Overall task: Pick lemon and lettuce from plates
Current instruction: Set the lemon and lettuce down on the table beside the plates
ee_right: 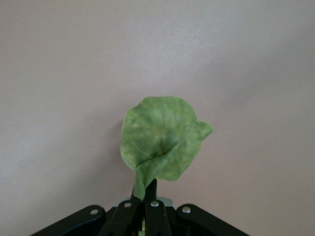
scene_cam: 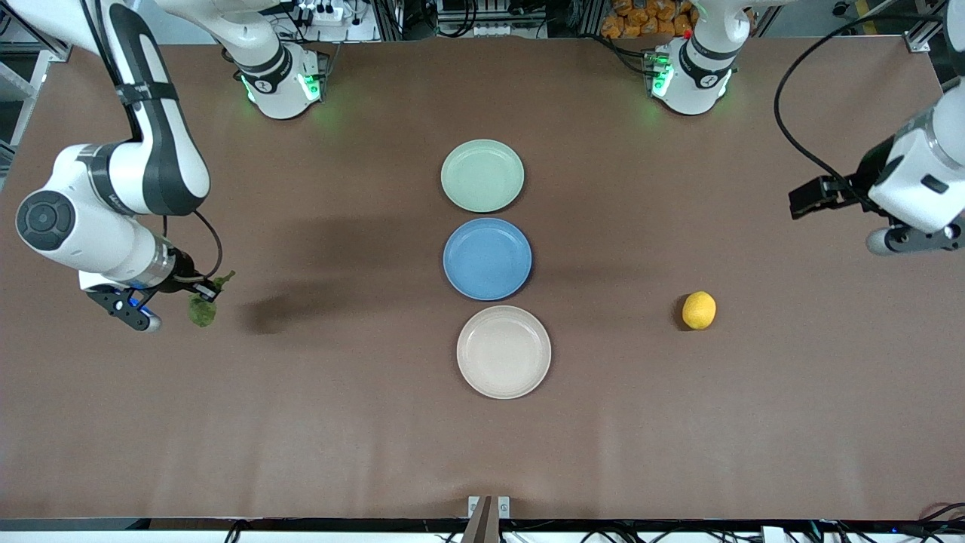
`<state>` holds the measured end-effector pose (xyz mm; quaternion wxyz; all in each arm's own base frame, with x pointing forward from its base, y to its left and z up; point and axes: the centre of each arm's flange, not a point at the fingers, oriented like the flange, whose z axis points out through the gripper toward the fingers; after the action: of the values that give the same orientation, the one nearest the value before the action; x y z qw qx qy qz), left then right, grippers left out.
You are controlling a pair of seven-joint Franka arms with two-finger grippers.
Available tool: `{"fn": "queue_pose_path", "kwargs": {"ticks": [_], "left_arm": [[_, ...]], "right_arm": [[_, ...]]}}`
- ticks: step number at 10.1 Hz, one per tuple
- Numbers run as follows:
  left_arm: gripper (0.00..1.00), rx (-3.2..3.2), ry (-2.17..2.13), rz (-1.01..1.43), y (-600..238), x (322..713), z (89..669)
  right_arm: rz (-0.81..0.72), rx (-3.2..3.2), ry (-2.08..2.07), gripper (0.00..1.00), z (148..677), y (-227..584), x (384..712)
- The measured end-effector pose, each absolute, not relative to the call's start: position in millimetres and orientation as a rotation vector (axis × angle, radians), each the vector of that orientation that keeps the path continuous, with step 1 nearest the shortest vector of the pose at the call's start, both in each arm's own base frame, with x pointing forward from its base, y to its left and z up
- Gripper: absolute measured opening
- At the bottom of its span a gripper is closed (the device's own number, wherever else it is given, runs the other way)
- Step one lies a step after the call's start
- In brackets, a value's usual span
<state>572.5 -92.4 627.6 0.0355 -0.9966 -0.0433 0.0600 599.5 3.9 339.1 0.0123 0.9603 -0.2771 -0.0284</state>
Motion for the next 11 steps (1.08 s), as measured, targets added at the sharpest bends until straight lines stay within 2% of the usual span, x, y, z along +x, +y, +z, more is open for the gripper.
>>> {"fn": "queue_pose_path", "kwargs": {"ticks": [2,3,4,6,7,11], "left_arm": [[1.00,-3.047,-0.126,0.196,-98,554,629],[1.00,-3.044,-0.124,0.202,-93,551,629],[1.00,-3.048,-0.085,0.210,-82,552,628],[1.00,-3.058,-0.030,0.218,-53,556,626],[1.00,-3.061,-0.031,0.197,-49,557,625],[1.00,-3.087,-0.068,0.127,-50,545,607]], "right_arm": [[-0.106,2.988,-0.866,0.26,326,1,600],[-0.108,2.985,-0.874,0.44,325,-2,600],[-0.106,2.983,-0.885,0.58,326,-7,601],[-0.082,2.996,-0.859,0.92,328,-10,603],[-0.074,3.014,-0.805,1.00,329,-13,604],[-0.067,3.064,-0.632,1.00,340,-45,601]]}}
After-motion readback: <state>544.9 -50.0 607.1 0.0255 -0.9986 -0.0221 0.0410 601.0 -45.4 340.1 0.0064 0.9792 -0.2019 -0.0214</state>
